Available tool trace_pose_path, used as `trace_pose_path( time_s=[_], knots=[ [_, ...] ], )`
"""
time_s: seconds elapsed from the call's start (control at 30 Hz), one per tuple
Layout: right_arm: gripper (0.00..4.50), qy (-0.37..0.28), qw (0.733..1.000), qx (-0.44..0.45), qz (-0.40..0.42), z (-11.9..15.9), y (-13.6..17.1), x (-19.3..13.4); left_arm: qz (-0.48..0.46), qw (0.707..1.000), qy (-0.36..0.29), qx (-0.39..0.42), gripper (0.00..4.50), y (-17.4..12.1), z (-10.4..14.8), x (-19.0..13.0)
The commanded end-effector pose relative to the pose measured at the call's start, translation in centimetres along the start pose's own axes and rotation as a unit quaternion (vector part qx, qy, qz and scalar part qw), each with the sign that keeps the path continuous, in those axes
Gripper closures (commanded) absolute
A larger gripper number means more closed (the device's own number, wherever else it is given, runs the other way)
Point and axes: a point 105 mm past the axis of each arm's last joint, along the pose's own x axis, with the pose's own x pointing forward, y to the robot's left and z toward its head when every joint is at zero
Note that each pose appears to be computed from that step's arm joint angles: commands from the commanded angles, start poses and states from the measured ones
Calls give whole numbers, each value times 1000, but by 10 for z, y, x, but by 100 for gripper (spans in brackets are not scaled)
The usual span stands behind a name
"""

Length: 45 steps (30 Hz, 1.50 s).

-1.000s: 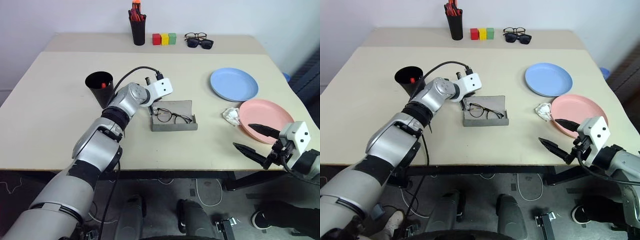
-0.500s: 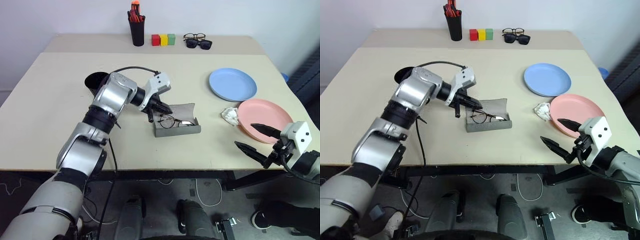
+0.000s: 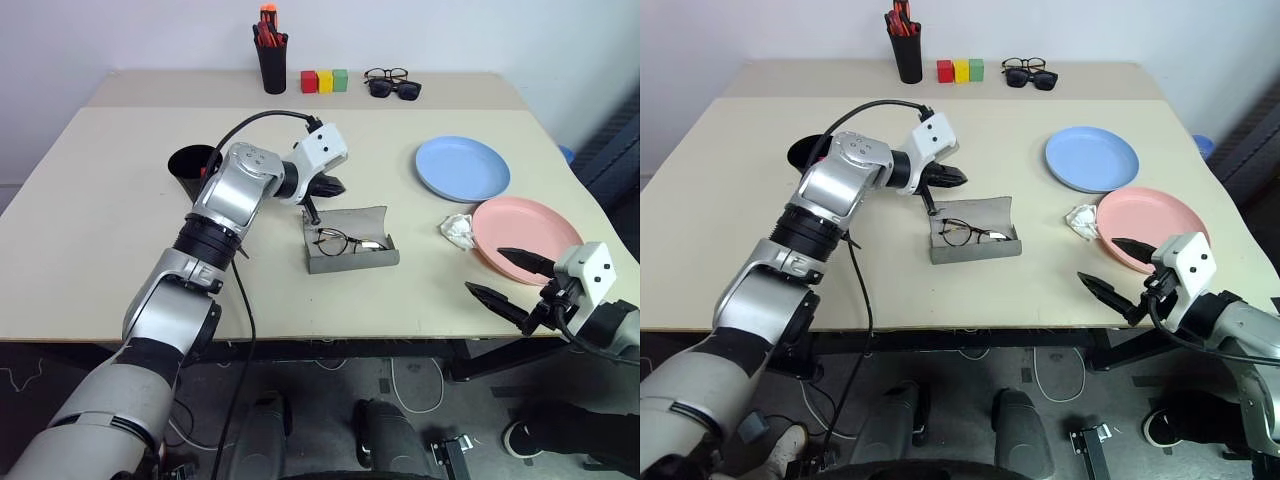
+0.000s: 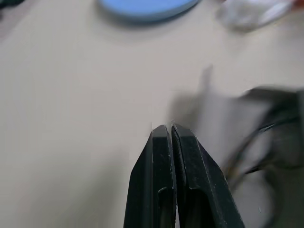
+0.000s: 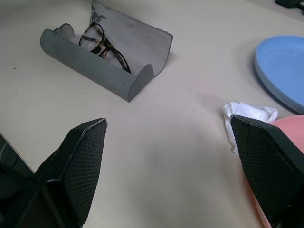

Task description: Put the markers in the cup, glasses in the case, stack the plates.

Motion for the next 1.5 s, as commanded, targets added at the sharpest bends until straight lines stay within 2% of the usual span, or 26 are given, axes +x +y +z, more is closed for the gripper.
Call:
trace_pose_path(
  time_s=[0.03, 0.23, 0.37, 0.47, 0.53, 0.67, 0.77, 0.9, 1.03, 1.1, 1.2, 1.27, 1.37, 1.4, 1.43, 1.5],
  knots=[
    [26, -13, 1000, -15, -4, 8, -2, 0, 33, 997, 23, 69, 444, 9, 1, 7],
    [26, -15, 1000, -12, -3, 8, 1, 1, 31, 988, 60, 139, 444, 4, -20, 24],
    [26, -13, 1000, -11, -6, 8, 2, -1, -48, 997, 27, 52, 444, -8, -16, 20],
    [26, -12, 1000, -9, -8, 8, 2, -2, -82, 996, 18, 34, 444, -12, -14, 14],
    [26, -9, 1000, -7, -8, 6, 2, -2, -132, 991, -4, 0, 444, -22, -5, 8],
    [26, -9, 1000, -6, -8, 6, 2, 0, -213, 976, -5, -45, 444, -48, -1, -1],
    [26, -9, 1000, -6, -8, 6, 1, 2, -241, 969, 0, -51, 444, -63, -2, -4],
    [26, -3, 1000, -4, -9, 4, 0, 3, -278, 958, 25, -63, 444, -95, -17, -3],
    [26, 4, 1000, 0, -27, 1, -6, 5, -272, 960, 26, -61, 444, -104, -21, -4],
    [26, 6, 999, 12, -43, -1, -11, 7, -249, 967, -20, -46, 444, -99, -7, -6],
    [26, 16, 997, 16, -74, -7, -23, 8, -186, 971, -147, -27, 444, -81, 29, -18],
    [26, 28, 996, 24, -87, -16, -30, 8, -186, 967, -171, -35, 444, -79, 37, -26],
    [26, 41, 995, 24, -88, -26, -36, 11, -188, 962, -197, -2, 444, -85, 41, -35],
    [26, 47, 994, 20, -94, -29, -40, 12, -207, 958, -198, -11, 390, -90, 40, -37],
    [26, 50, 994, 19, -99, -33, -45, 13, -227, 955, -193, -16, 364, -95, 37, -39],
    [26, 61, 992, 17, -105, -41, -52, 15, -251, 950, -187, -10, 255, -103, 33, -43]
  ],
)
